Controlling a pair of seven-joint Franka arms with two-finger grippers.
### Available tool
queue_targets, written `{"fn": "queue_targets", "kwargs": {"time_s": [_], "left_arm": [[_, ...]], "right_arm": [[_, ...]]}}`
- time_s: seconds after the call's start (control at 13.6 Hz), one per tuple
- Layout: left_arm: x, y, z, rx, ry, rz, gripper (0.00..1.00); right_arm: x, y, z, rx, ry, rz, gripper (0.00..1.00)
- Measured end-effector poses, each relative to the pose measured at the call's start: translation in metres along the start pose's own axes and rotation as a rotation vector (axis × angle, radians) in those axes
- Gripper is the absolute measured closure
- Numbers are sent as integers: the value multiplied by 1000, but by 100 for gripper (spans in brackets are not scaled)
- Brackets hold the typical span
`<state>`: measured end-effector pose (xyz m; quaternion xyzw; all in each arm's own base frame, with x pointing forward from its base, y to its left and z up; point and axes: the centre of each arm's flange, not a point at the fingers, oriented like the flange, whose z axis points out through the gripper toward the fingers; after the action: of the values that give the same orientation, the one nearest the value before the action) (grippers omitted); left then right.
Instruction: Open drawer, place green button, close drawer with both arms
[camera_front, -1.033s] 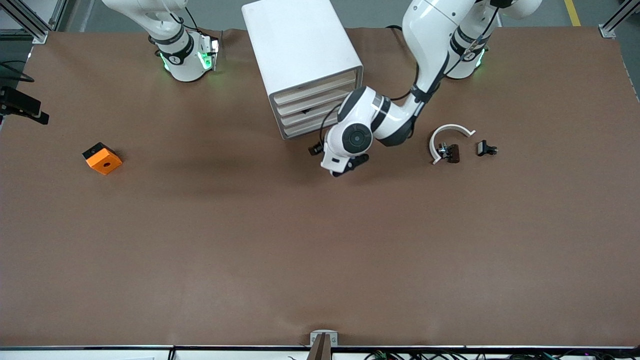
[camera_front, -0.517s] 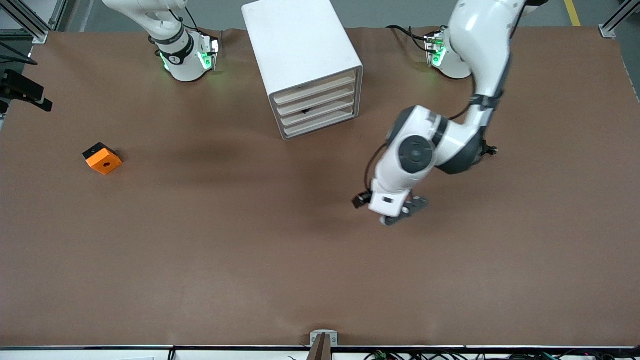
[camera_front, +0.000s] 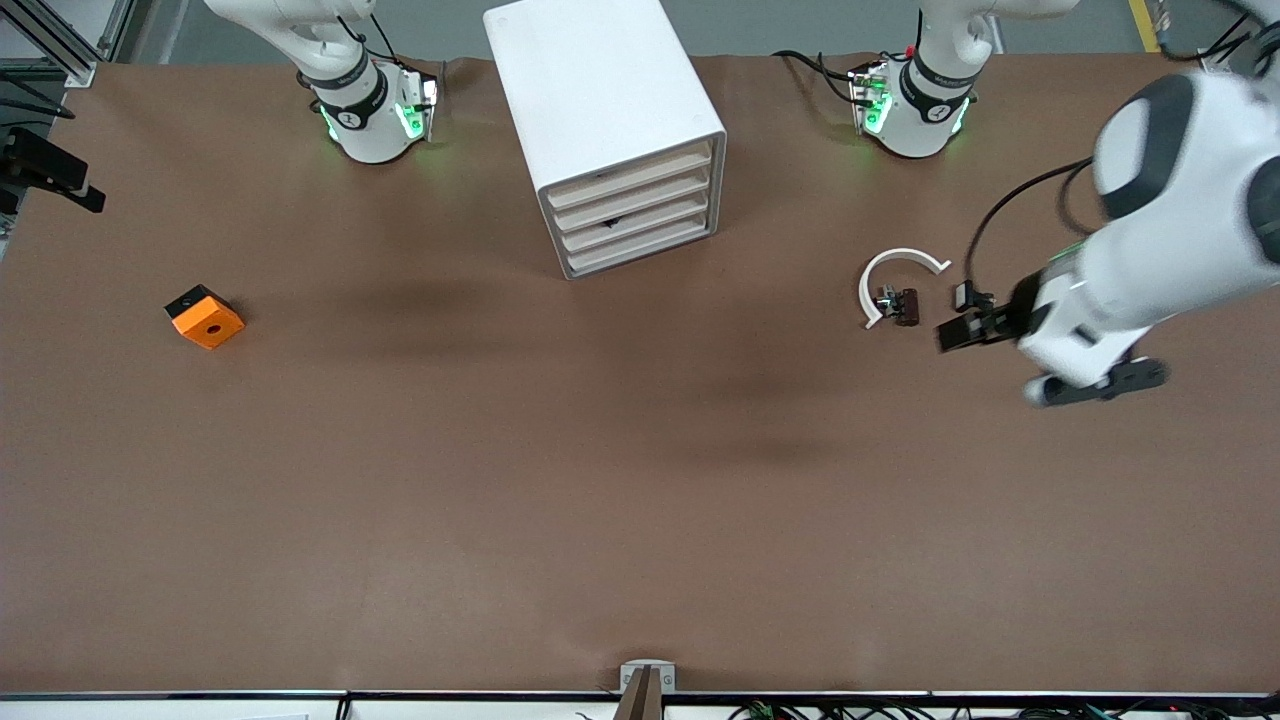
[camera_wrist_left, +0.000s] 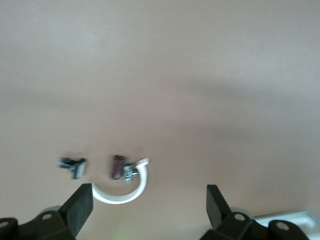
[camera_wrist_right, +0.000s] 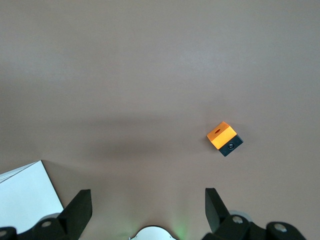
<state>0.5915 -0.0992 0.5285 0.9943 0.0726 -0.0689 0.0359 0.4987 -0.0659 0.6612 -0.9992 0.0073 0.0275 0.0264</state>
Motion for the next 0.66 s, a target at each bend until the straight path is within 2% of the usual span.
{"fn": "queue_targets", "kwargs": {"time_s": [0.15,0.37,0.52,0.66], "left_arm": [[-23,-42,-9,-7,16,56,0],[-60,-88,-5,-19,123,100,0],[-80,-99,-6,-10,173,116,0],[-84,-99,-23,3,226,124,0]], "right_arm": [[-1,0,-1,-1,5,-1,0],[-4,2,-5,-12,11,3,0],[-7,3,-6,-22,13,5,0],[-7,5,-7,-31,15,6,0]]}}
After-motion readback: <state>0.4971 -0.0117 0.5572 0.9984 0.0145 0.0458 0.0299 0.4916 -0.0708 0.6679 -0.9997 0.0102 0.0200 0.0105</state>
